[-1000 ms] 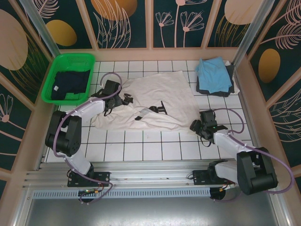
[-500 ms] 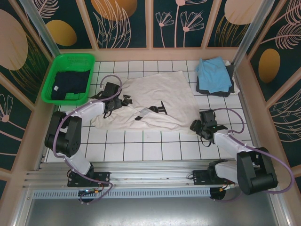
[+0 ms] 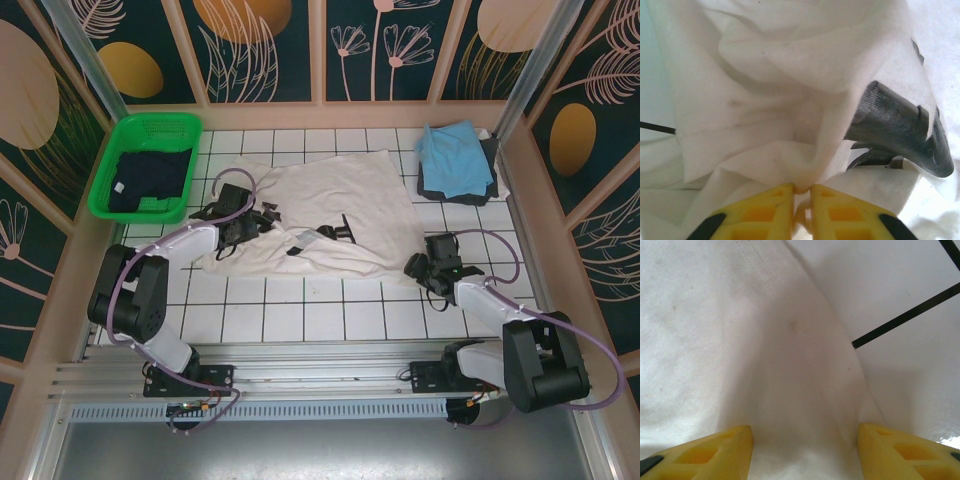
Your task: Fold and stack the t-shirts
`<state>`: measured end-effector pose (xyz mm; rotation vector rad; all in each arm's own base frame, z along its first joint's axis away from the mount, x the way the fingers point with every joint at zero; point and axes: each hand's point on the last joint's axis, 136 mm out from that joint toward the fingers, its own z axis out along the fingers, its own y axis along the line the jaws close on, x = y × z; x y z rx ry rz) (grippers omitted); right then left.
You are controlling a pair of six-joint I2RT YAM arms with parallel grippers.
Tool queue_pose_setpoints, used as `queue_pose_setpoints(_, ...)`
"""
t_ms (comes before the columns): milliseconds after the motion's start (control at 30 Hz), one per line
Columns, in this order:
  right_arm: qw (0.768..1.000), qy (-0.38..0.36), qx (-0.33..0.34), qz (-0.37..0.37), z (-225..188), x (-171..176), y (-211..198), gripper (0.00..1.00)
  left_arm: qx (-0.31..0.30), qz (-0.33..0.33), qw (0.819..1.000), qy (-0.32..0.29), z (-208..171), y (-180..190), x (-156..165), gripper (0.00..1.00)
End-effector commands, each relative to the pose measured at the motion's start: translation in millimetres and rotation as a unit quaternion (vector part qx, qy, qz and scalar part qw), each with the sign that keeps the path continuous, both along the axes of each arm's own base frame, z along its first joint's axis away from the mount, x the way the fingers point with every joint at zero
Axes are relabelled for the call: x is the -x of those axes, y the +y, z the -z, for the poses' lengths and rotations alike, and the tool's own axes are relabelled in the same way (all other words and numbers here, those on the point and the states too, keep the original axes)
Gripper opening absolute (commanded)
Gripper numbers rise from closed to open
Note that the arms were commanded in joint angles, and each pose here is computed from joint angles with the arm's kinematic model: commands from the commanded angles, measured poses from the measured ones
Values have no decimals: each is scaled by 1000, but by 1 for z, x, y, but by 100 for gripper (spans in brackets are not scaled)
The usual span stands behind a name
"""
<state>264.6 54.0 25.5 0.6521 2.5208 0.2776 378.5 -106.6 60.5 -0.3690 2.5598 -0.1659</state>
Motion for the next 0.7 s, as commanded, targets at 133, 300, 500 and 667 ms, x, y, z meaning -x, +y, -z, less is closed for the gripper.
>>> queue_pose_setpoints(133,1000,0,15,7,2,3,-9,57,20,8,1000,-13,-8,-7,-2,4)
queue_pose_setpoints(300,1000,-4,-2,-4,1,2,-2,51,33,17,999,-23,-21,-11,-1,0)
queue_pose_setpoints(500,1000,9,2,-9,-2,8,6,54,62,21,992,-108,-97,-16,-14,0)
queue_pose_setpoints(667,999,10,31,14,-4,15,-5,55,75,8,979,-189,-163,-7,-7,0)
